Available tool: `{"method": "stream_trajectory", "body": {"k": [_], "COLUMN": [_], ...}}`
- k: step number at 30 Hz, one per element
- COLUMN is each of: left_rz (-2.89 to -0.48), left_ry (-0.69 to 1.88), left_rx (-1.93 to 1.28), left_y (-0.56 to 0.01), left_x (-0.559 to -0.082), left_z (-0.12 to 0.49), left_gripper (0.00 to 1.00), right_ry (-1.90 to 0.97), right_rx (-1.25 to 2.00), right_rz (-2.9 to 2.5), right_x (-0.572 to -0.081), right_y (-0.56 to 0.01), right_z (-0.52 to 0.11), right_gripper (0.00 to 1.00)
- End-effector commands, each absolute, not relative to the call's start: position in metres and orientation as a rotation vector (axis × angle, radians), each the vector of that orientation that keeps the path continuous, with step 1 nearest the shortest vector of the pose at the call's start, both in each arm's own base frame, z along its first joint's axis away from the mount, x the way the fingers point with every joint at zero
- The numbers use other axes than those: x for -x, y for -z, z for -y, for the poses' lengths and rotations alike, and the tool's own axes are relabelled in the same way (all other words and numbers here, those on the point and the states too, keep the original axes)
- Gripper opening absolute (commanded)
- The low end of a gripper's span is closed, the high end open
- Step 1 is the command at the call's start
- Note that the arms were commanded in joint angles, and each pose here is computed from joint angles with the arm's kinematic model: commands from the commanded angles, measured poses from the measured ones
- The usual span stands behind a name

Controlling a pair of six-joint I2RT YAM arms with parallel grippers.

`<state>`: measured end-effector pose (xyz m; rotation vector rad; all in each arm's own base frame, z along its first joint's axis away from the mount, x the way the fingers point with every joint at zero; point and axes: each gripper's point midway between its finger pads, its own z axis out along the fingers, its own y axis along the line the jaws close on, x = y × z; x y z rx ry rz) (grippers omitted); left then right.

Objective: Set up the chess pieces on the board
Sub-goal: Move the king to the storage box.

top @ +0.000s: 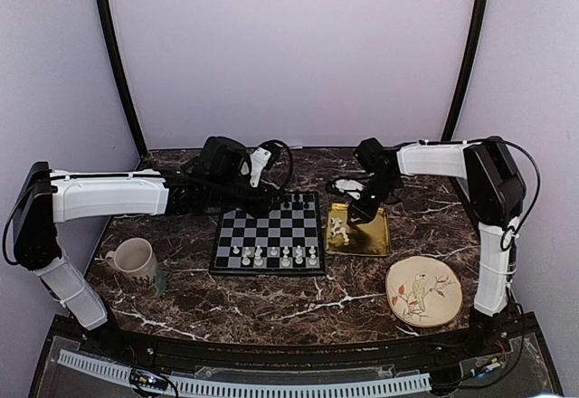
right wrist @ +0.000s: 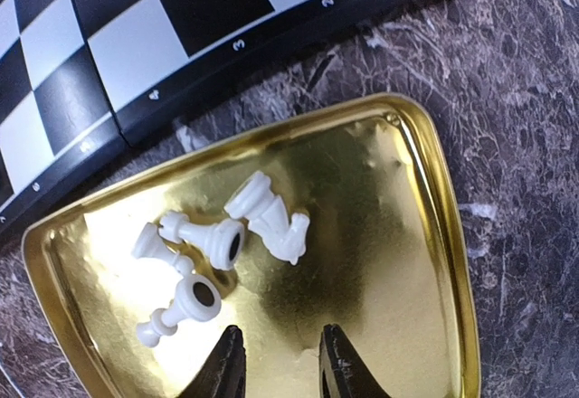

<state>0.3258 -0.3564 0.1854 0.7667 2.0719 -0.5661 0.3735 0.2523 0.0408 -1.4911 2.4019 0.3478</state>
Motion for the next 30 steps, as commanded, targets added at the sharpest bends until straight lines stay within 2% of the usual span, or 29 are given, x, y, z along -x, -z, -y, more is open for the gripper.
{"method": "stream_trajectory", "body": {"k": [1, 14, 30], "left_rz": [-2.03, -2.039, -2.046], "left_ry": [0.599, 0.613, 0.625], "left_rx": [-0.75, -0.756, -0.76], "left_y": [-0.204, -0.201, -0.197], "left_x": [-0.323, -0.321, -0.319], "left_z": [0.354, 0.356, 0.359], "left_gripper": [0.36, 0.36, 0.36], "right_ry": [-0.225, -0.316, -0.317], "right_rx": [1.613, 1.905, 1.982], "right_rz": [-2.338, -2.194, -2.118], "right_x": [-0.367, -0.331, -0.335], "right_y": [-0.045, -0.029, -0.024], "right_z": [-0.239, -0.275, -0.292], "right_gripper": [0.3, 0.36, 0.37]}}
